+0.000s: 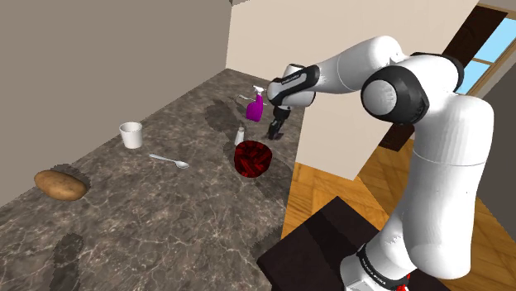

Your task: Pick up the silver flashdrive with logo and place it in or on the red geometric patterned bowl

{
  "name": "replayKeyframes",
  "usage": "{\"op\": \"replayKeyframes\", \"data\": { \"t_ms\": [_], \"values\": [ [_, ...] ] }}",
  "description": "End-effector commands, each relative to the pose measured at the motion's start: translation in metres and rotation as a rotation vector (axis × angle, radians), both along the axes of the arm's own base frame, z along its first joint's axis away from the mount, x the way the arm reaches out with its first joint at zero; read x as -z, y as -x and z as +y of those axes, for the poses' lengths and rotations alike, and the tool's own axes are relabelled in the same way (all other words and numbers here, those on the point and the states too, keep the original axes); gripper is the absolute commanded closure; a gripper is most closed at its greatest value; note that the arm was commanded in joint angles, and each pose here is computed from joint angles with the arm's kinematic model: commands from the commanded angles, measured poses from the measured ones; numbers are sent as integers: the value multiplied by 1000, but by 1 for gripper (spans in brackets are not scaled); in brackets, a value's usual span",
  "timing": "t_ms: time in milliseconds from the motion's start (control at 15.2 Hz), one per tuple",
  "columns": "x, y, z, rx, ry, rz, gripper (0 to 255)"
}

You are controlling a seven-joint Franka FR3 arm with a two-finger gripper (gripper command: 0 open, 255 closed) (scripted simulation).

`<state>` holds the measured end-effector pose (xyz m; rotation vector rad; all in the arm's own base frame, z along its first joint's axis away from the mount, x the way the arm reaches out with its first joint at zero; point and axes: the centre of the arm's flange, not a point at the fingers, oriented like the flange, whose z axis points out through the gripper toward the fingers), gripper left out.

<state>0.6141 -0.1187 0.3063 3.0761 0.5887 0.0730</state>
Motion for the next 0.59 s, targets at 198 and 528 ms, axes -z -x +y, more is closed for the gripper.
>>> {"op": "replayKeyframes", "data": {
  "t_ms": [198,528],
  "values": [
    [-4,-11,66,1,0,0,255],
    [10,-14,93,1,0,0,255]
  ]
}}
